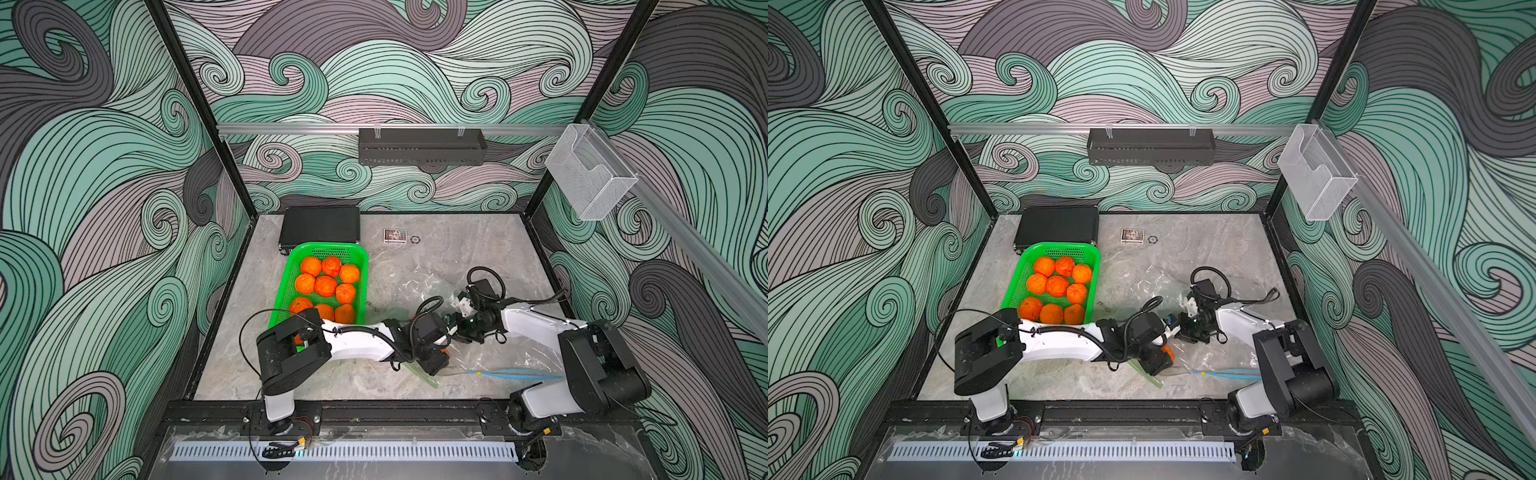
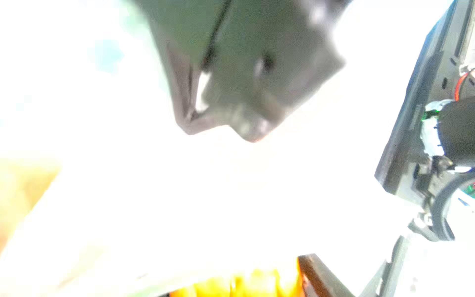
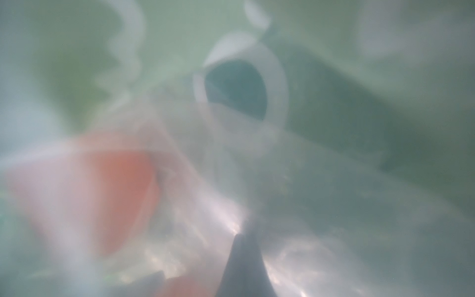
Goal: Open the zip-top bag and take out the orange
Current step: Pick up the orange from the zipper food storage bag, then place the orange in the basket.
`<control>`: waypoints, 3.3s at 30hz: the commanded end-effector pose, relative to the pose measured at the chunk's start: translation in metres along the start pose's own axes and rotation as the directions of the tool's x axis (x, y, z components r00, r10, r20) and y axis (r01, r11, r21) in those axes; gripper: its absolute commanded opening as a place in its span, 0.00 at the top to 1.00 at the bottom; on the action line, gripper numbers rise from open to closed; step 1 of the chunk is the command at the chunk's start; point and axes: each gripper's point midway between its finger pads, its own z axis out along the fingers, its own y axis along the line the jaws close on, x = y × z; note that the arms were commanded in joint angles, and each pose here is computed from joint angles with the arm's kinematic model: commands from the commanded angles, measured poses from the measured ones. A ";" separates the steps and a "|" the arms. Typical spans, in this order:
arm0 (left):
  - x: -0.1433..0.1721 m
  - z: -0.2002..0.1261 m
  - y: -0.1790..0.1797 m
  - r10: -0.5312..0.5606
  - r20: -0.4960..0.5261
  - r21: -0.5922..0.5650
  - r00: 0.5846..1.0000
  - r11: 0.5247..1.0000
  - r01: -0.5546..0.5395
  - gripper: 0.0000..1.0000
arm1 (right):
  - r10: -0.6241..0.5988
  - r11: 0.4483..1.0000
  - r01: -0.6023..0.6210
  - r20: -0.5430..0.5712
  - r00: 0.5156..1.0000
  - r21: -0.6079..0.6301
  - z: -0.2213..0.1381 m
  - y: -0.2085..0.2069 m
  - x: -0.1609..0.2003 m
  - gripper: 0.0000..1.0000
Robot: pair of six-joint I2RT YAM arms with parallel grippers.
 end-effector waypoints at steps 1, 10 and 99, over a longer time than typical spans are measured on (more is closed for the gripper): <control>0.003 -0.007 -0.001 -0.017 -0.006 -0.003 1.000 1.000 0.017 0.36 | 0.039 0.995 -0.037 -0.022 0.999 0.093 0.002 -0.019 0.010 1.00; -0.011 -0.040 -0.008 -0.044 0.049 0.020 0.998 0.999 0.043 0.45 | 0.045 0.993 -0.044 -0.003 0.999 0.107 0.000 -0.021 0.008 1.00; 0.054 -0.216 0.156 -0.647 0.322 -0.131 0.691 0.692 0.710 0.46 | 0.049 0.994 -0.051 0.020 0.999 0.101 0.000 -0.021 0.007 1.00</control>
